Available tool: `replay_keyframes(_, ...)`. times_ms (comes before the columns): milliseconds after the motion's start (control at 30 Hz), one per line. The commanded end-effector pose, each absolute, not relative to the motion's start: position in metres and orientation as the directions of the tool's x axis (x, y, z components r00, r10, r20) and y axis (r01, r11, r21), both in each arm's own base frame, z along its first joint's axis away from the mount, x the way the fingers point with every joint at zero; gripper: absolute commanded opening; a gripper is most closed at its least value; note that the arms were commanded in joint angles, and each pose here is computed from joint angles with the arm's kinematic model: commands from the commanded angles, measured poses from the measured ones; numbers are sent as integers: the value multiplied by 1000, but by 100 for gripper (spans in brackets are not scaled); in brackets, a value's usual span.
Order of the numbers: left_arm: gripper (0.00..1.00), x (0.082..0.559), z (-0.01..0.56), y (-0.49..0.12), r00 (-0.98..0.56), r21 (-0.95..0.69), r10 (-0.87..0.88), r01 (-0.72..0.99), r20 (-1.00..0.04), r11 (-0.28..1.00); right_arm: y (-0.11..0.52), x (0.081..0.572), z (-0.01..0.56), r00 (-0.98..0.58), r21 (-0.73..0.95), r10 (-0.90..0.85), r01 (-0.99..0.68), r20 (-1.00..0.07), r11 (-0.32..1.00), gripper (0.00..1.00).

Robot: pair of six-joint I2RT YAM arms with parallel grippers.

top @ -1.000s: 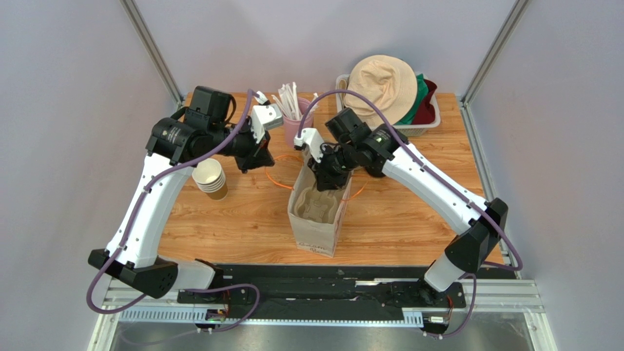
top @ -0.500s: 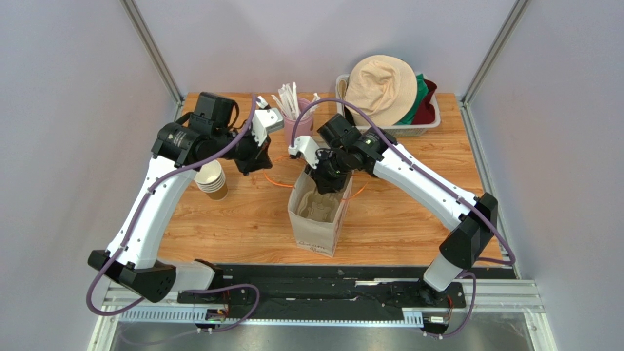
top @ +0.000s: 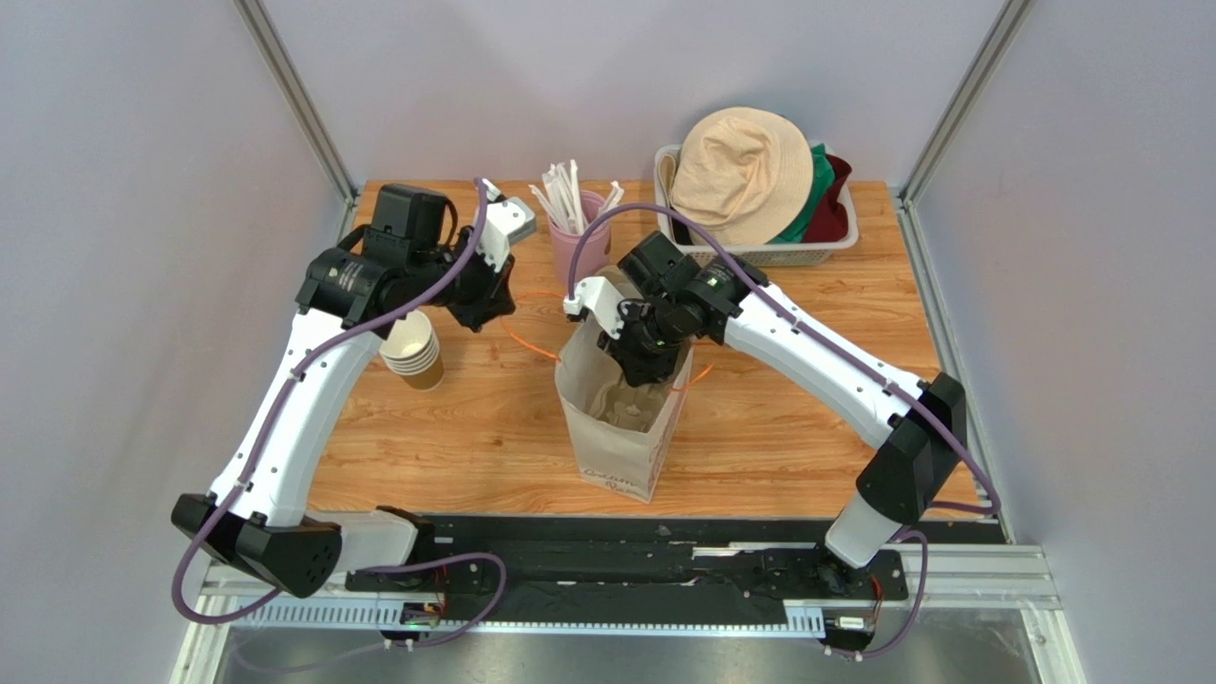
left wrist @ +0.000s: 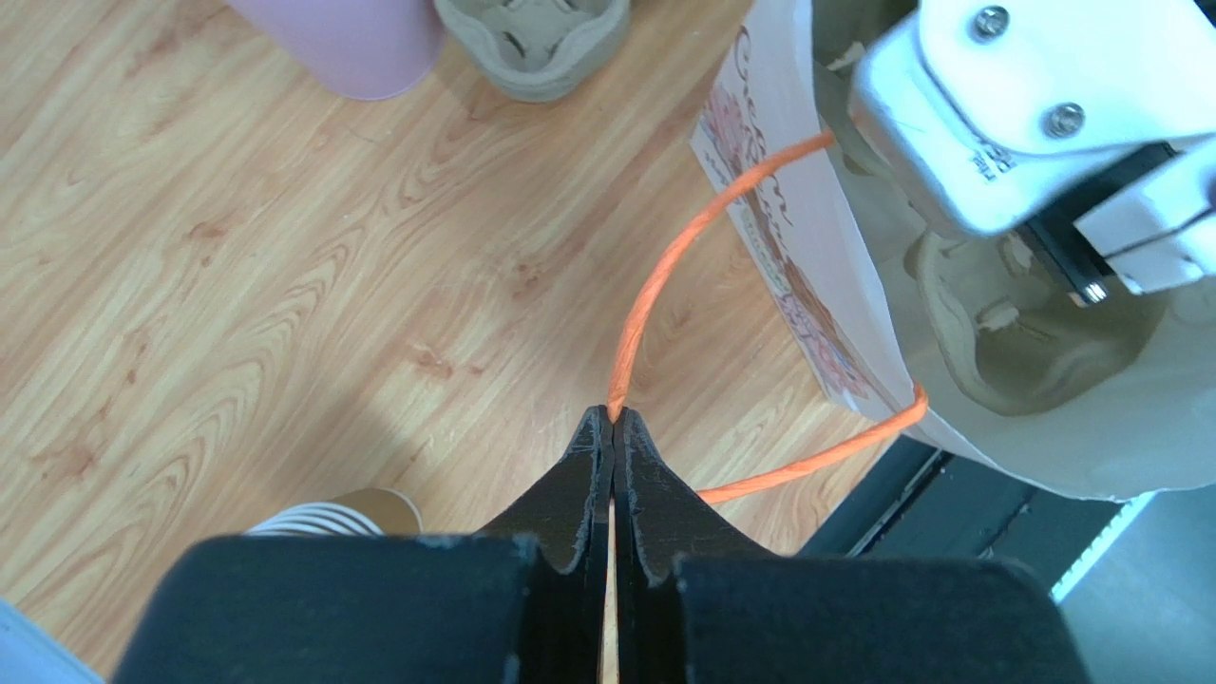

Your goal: Pack the takeout coffee

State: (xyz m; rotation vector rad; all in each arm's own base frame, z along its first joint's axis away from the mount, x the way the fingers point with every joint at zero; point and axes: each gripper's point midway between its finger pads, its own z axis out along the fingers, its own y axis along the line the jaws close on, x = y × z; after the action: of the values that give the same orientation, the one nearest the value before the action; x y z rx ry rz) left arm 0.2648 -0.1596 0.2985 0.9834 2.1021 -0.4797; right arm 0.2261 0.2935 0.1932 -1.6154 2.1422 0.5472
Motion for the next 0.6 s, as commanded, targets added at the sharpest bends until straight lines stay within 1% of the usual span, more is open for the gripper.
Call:
replay_keyframes(0, 0, 278, 318, -156, -404, -2, 428, 730, -808, 684, 291, 225, 189, -222, 54, -829, -972, -513, 228, 4)
replay_keyframes(567, 0, 277, 317, -164, -406, -36, 419, 751, -812, 659, 289, 222, 160, -250, 104, -873, -968, -420, 228, 5)
